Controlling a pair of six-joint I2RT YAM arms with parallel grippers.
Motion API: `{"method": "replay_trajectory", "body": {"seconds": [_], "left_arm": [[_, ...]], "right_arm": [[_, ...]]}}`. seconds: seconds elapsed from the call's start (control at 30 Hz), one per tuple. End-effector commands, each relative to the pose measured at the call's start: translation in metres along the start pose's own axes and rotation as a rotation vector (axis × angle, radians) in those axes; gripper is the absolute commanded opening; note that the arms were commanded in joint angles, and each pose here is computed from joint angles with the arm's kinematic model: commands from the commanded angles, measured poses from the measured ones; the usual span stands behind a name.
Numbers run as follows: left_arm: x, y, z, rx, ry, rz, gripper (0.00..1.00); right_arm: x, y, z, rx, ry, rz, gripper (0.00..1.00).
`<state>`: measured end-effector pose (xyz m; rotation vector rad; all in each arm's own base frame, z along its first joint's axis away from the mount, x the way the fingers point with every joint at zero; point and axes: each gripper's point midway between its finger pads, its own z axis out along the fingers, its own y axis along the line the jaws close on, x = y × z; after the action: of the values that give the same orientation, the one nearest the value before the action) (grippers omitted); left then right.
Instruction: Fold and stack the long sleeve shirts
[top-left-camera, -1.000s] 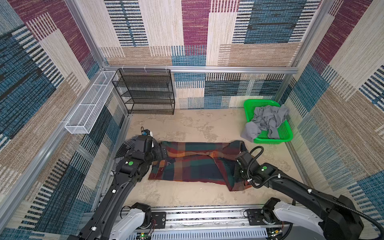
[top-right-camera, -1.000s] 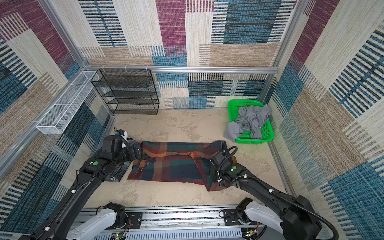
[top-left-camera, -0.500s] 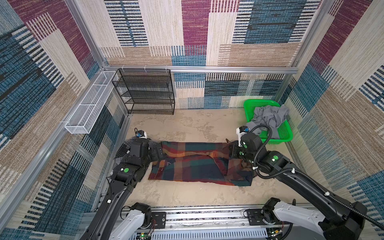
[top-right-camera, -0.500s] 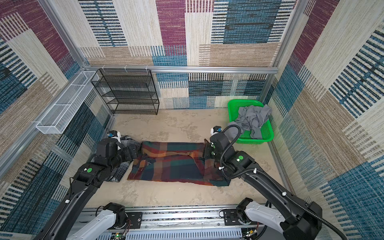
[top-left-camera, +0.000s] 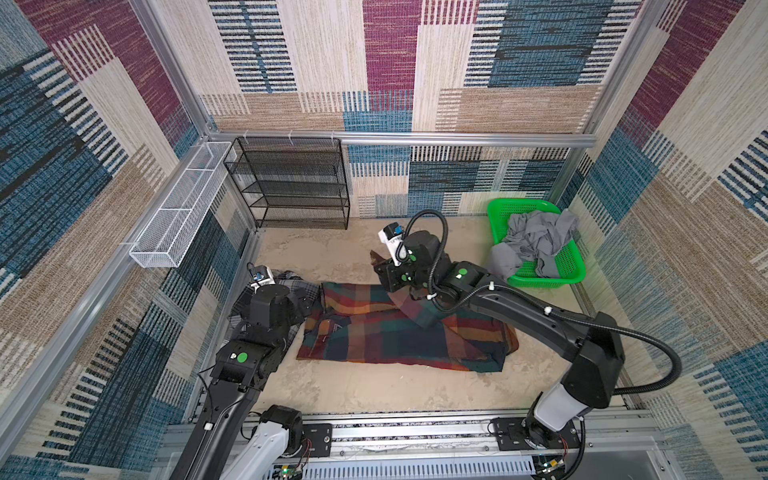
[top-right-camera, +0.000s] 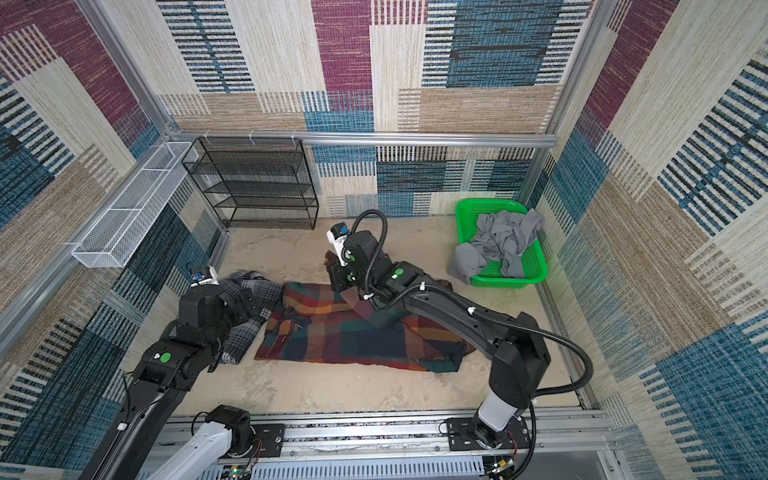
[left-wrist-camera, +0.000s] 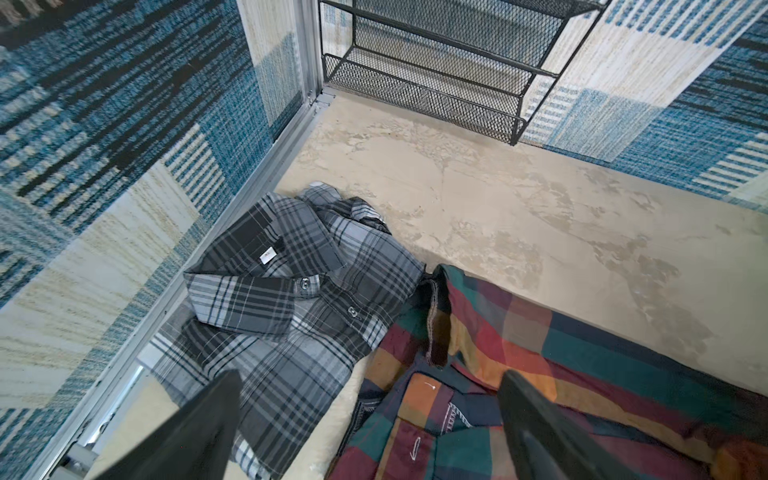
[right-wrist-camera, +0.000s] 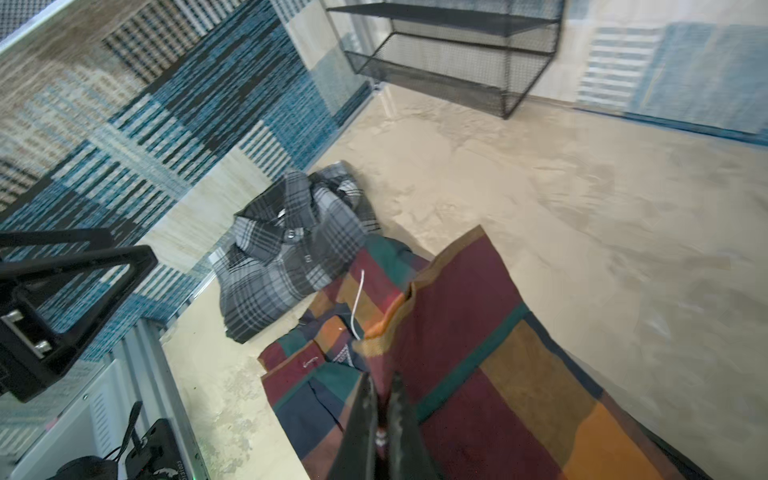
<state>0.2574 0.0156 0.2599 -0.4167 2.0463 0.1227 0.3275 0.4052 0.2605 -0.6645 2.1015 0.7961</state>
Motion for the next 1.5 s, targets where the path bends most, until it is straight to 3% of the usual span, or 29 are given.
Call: {"method": "replay_trajectory", "body": {"seconds": [0.0, 0.33, 0.7, 1.0, 1.07, 1.17, 1.27, 1.3, 1.37, 1.47], "left_arm": [[-0.003, 0.012, -0.002, -0.057, -0.027, -0.015, 0.99], [-0.008, 0.022, -0.007, -0.098, -0.062, -0.03, 0.99], [-0.007, 0.022, -0.007, -0.098, -0.064, -0.033, 0.99], [-0.007, 0.023, -0.008, -0.096, -0.074, -0.033, 0.99], [-0.008, 0.023, -0.008, -0.099, -0.074, -0.032, 0.99], [-0.007, 0.023, -0.007, -0.099, -0.073, -0.032, 0.99], [-0.007, 0.023, -0.007, -0.095, -0.072, -0.029, 0.99], [-0.007, 0.022, -0.007, -0.095, -0.072, -0.028, 0.99], [-0.007, 0.021, -0.006, -0.091, -0.068, -0.025, 0.99], [-0.006, 0.018, -0.005, -0.072, -0.062, -0.02, 0.99]], "right_arm": [[-0.005, 0.021, 0.024, -0.094, -0.013, -0.048, 0.0], [0.021, 0.066, 0.09, -0.326, 0.078, -0.12, 0.0], [0.074, 0.065, 0.138, -0.314, 0.193, -0.088, 0.0], [0.091, 0.047, 0.168, -0.229, 0.174, -0.023, 0.0], [0.092, 0.046, 0.17, -0.228, 0.18, -0.012, 0.1], [0.089, 0.049, 0.164, -0.237, 0.179, 0.012, 0.14], [0.066, 0.046, 0.139, -0.191, 0.117, 0.05, 0.51], [0.058, 0.042, 0.128, -0.166, 0.096, 0.067, 0.59], [0.047, 0.03, 0.106, -0.12, 0.053, 0.102, 0.73], [0.042, -0.008, 0.067, -0.006, 0.02, 0.199, 0.77]]}}
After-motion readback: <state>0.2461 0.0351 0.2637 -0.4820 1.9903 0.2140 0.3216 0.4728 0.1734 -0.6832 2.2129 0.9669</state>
